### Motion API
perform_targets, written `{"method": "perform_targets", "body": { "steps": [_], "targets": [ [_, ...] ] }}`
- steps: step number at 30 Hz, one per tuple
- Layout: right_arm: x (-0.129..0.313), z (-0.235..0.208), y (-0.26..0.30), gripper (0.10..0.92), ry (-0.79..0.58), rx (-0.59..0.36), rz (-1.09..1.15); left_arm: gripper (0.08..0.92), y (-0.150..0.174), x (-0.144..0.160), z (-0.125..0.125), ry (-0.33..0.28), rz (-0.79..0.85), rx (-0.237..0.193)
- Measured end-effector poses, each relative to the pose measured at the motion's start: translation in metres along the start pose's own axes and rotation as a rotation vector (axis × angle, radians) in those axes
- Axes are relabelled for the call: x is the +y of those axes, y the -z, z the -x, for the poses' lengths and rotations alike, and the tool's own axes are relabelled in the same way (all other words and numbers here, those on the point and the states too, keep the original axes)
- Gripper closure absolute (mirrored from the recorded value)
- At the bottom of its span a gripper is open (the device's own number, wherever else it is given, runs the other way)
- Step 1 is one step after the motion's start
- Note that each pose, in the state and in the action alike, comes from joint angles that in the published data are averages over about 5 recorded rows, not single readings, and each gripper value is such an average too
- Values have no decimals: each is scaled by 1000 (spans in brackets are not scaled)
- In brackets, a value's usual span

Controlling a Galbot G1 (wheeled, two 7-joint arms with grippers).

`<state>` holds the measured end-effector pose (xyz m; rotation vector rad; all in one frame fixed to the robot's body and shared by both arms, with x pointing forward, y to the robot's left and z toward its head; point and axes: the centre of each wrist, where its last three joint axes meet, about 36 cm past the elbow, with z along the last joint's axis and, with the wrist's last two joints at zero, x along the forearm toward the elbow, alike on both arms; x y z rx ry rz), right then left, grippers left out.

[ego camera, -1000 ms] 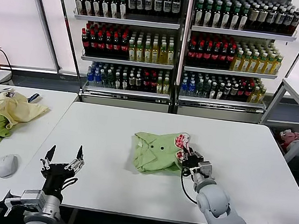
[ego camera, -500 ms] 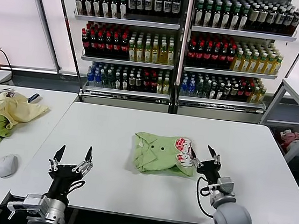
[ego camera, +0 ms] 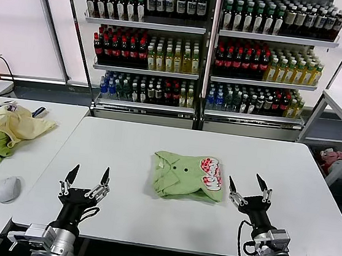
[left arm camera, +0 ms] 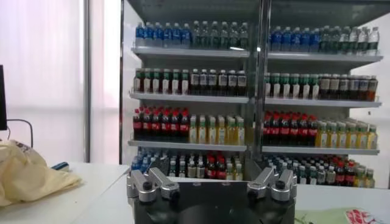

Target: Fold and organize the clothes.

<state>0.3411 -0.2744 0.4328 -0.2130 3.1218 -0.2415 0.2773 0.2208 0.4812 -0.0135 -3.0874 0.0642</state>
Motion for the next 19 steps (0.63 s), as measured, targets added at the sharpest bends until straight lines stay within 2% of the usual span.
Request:
{"method": "perform_targets", "body": {
  "steps": [19],
  "targets": [
    [5, -30, 18, 200, -86, -41, -18, 177, 2, 4, 0, -42, 16, -12]
  ]
}}
